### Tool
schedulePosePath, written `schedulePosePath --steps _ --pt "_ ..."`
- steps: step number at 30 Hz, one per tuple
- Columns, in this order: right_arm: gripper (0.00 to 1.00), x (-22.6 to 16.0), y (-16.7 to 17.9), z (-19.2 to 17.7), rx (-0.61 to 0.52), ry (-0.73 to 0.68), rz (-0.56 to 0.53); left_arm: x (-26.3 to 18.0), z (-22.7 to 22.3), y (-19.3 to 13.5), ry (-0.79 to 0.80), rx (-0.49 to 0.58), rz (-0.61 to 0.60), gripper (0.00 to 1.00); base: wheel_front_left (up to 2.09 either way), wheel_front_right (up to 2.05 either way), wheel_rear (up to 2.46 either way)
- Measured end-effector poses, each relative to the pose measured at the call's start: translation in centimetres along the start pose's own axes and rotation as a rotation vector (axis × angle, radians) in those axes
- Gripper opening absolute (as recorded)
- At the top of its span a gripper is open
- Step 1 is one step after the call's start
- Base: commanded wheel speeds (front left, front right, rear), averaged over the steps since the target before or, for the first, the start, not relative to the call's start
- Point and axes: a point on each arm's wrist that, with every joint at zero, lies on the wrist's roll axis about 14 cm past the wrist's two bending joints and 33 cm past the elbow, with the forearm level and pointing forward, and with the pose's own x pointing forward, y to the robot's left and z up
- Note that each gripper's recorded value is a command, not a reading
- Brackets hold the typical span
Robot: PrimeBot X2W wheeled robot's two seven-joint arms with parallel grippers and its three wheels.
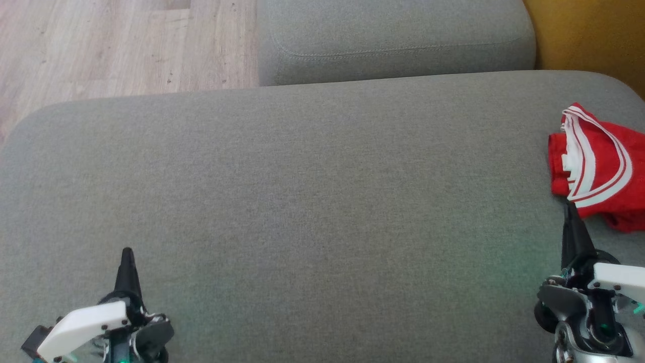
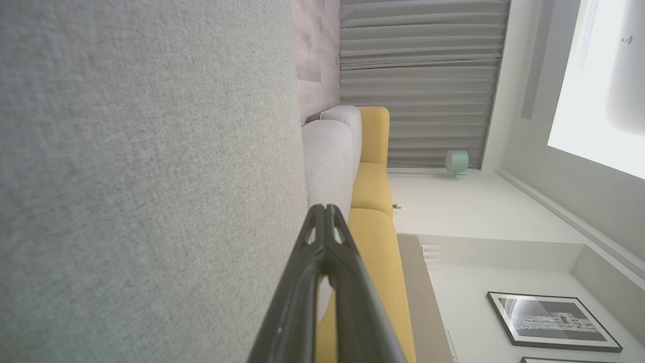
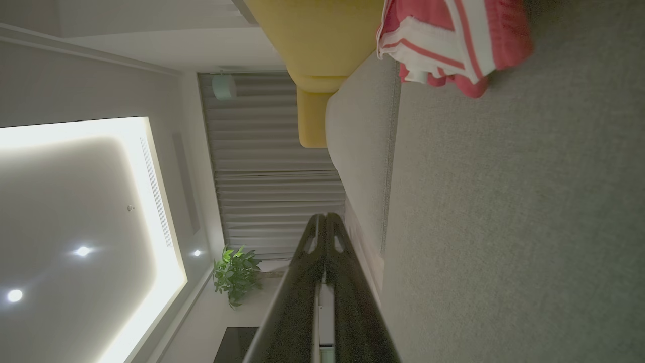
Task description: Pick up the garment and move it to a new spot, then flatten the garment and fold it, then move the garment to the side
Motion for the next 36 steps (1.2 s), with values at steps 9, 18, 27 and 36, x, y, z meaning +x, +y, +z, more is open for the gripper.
schedulePosePath --steps 9,18,27,36 --pt "0.0 0.0 0.0 0.01 0.0 -0.001 0.0 0.0 0.0 0.0 0.0 0.0 0.0 0.0 0.0 0.0 0.0" --pt "0.0 0.0 0.0 0.02 0.001 -0.001 0.0 0.0 0.01 0.0 0.0 0.0 0.0 0.0 0.0 0.0 0.0" --pt "0.0 0.0 0.0 0.03 0.001 -0.001 0.0 0.0 0.01 0.0 0.0 0.0 0.0 0.0 0.0 0.0 0.0" --pt "0.0 0.0 0.0 0.05 0.001 -0.002 0.0 0.0 0.01 0.0 0.0 0.0 0.0 0.0 0.0 0.0 0.0"
